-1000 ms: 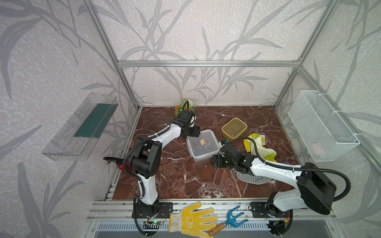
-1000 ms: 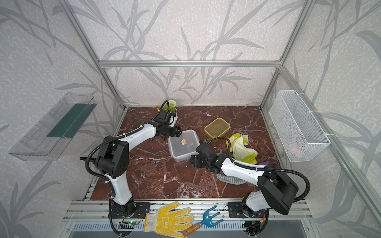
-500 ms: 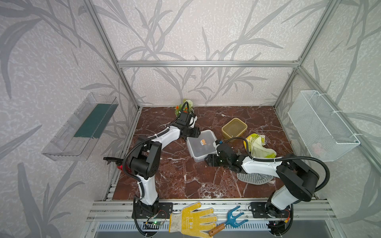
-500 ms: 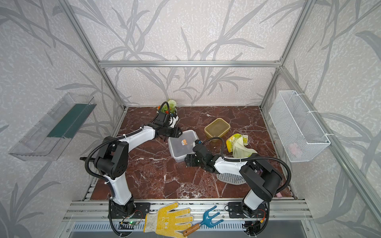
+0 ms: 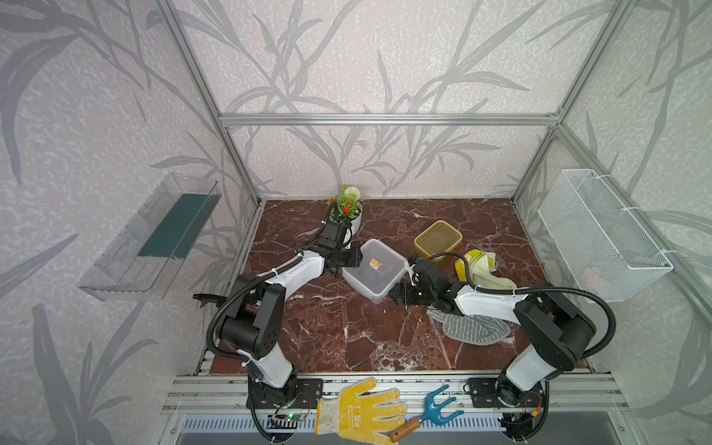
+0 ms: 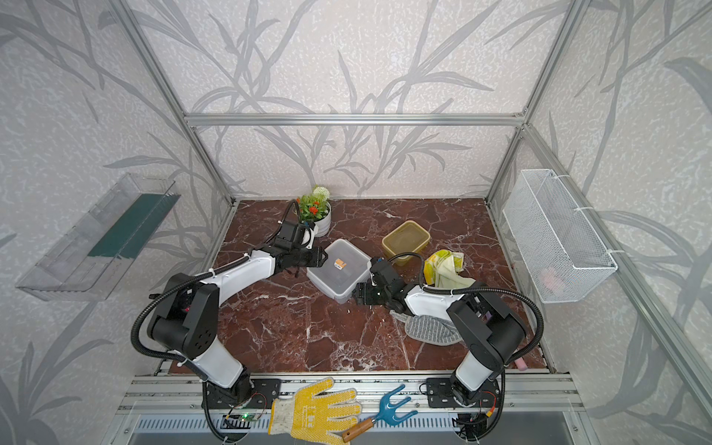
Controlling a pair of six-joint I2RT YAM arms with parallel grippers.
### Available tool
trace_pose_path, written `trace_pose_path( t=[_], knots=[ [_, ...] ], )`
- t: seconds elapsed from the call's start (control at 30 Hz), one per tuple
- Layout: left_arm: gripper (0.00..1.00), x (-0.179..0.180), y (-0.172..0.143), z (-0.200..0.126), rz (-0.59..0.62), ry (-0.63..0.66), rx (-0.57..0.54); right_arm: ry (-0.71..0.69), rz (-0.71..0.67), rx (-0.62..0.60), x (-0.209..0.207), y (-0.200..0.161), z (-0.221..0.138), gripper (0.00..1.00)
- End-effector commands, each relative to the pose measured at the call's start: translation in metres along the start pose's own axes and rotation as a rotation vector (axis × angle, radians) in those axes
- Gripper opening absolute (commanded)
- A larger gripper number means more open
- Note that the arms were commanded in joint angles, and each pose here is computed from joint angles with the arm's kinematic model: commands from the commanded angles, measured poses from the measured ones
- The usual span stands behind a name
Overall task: Wipe the insides of the lunch boxes
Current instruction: Adjust the lunch box at the center of the board.
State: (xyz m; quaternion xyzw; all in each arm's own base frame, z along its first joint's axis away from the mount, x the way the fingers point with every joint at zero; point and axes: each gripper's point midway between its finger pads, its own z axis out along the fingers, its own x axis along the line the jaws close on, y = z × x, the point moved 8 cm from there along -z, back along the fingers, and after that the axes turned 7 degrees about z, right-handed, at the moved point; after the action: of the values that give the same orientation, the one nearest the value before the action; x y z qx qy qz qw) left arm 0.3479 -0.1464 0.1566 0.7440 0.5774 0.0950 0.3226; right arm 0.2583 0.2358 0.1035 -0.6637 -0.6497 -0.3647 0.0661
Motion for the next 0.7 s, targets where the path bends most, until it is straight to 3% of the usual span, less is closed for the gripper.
trace_pose_path(
  t=[0.0,0.17,0.37,0.57,0.67],
  knots=[
    [0.51,-0.010,-0.056,-0.004,-0.103,-0.033,0.237,0.061,-0.049,-0.101,0.019,0.033,-0.008,0.79],
    [0.51,-0.005,-0.073,-0.023,-0.168,0.020,0.232,0.020,-0.070,-0.092,0.012,0.050,-0.012,0.80],
    [0.52,-0.007,-0.077,-0.040,-0.196,0.008,0.175,0.072,-0.110,-0.042,0.028,0.070,-0.002,0.80],
    [0.62,0.006,-0.057,-0.069,-0.175,0.193,0.097,0.017,-0.106,-0.071,0.020,0.064,-0.018,0.80],
    [0.66,0.002,-0.037,-0.078,-0.125,0.197,0.069,-0.015,-0.098,-0.097,0.015,0.067,-0.025,0.80]
  ],
)
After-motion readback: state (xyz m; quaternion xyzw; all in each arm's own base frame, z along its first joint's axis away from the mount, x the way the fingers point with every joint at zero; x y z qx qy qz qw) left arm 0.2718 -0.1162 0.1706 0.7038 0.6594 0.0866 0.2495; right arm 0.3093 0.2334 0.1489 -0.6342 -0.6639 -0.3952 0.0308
